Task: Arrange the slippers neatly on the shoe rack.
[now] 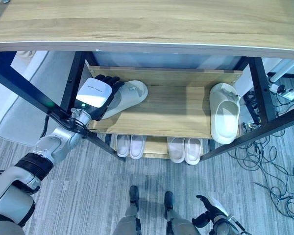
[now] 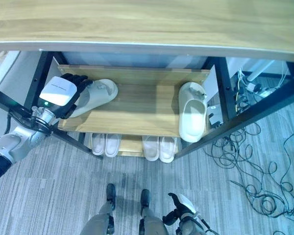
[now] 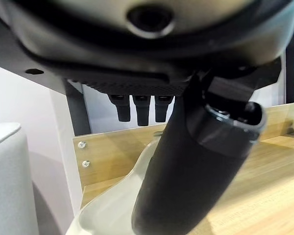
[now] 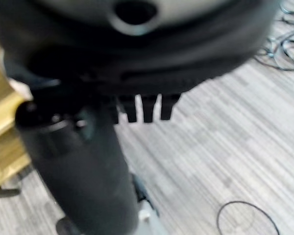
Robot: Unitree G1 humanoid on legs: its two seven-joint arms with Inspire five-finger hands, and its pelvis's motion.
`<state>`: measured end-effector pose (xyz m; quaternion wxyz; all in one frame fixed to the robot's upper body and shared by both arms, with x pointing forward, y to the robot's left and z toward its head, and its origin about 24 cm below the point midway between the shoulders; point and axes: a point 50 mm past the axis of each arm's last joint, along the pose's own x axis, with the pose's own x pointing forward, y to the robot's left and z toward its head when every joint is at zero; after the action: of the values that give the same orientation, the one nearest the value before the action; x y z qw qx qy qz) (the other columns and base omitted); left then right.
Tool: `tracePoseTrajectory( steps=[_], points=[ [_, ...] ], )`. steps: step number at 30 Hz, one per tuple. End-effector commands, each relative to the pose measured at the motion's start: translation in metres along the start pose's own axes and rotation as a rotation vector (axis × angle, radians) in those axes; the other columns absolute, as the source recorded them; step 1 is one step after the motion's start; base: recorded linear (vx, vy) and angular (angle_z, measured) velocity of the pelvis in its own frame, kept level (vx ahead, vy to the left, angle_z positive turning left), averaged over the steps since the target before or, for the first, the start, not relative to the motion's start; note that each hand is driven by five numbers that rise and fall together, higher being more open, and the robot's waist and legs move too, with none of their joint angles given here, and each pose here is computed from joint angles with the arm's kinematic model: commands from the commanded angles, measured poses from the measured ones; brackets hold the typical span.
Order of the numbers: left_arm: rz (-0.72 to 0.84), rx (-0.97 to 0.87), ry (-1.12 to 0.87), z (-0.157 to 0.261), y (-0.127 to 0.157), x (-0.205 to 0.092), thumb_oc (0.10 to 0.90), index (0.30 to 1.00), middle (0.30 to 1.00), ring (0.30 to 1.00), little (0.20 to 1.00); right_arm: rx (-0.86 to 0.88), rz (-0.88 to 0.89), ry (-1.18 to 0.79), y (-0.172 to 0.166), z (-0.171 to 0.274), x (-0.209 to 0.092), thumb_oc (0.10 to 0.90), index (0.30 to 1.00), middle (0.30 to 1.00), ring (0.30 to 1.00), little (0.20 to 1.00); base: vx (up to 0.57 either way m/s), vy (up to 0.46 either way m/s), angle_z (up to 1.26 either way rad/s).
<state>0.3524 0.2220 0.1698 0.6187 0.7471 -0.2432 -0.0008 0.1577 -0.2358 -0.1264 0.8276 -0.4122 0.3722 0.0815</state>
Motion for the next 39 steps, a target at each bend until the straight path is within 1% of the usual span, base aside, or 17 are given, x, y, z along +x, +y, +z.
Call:
tracePoseTrajectory(
  steps=[1, 5, 11, 17, 18, 23, 27, 33, 39],
  points=[
    [0.156, 0.051, 0.109, -0.026, 0.052, 0.039, 0.8, 0.9, 0.9, 0.9, 0.9, -0.005, -0.068, -0.076, -0.015, 0.01, 0.001, 0.8, 0.9, 0.9, 0.9, 0.9, 0.0, 0.0, 0.0],
    [0.182, 0.008, 0.11, -0.022, 0.054, 0.041, 0.8, 0.9, 0.9, 0.9, 0.9, -0.004, -0.073, -0.089, -0.017, 0.013, 0.002, 0.8, 0.9, 0.9, 0.9, 0.9, 0.0, 0.0, 0.0],
    [0.249, -0.136, 0.108, -0.009, 0.051, 0.038, 0.8, 0.9, 0.9, 0.9, 0.9, 0.008, -0.088, -0.106, -0.018, 0.02, 0.003, 0.8, 0.9, 0.9, 0.9, 0.9, -0.01, -0.002, 0.02],
    [0.272, -0.184, 0.101, -0.002, 0.05, 0.036, 0.8, 0.9, 0.9, 0.9, 0.9, 0.031, -0.112, -0.122, -0.023, 0.026, 0.005, 0.8, 0.9, 0.9, 0.9, 0.9, -0.01, -0.002, 0.01],
    [0.178, -0.642, 0.337, 0.018, -0.033, -0.045, 0.8, 0.9, 0.9, 0.9, 0.9, 0.057, -0.323, -0.061, -0.074, -0.005, -0.008, 0.8, 0.9, 0.9, 0.9, 0.9, -0.05, -0.007, 0.02],
    [0.139, -0.634, 0.334, 0.019, -0.037, -0.048, 0.8, 0.9, 0.9, 0.9, 0.9, 0.061, -0.297, -0.067, -0.068, -0.005, -0.008, 0.8, 0.9, 0.9, 0.9, 0.9, 0.06, 0.014, -0.2],
    [0.14, -0.633, 0.337, 0.017, -0.036, -0.049, 0.8, 0.9, 0.9, 0.9, 0.9, 0.051, -0.283, -0.077, -0.064, -0.004, -0.01, 0.8, 0.9, 0.9, 0.9, 0.9, 0.06, 0.022, 0.0],
    [0.174, -0.619, 0.307, 0.018, -0.028, -0.046, 0.8, 0.9, 0.9, 0.9, 0.9, 0.042, -0.261, -0.073, -0.059, -0.007, -0.011, 0.8, 0.9, 0.9, 0.9, 0.9, 0.05, 0.025, -0.02],
    [0.242, -0.564, 0.266, 0.015, -0.01, -0.037, 0.8, 0.9, 0.9, 0.9, 0.9, 0.026, -0.247, -0.086, -0.057, -0.005, -0.012, 0.8, 0.9, 0.9, 0.9, 0.9, 0.0, 0.0, 0.0]
  ],
)
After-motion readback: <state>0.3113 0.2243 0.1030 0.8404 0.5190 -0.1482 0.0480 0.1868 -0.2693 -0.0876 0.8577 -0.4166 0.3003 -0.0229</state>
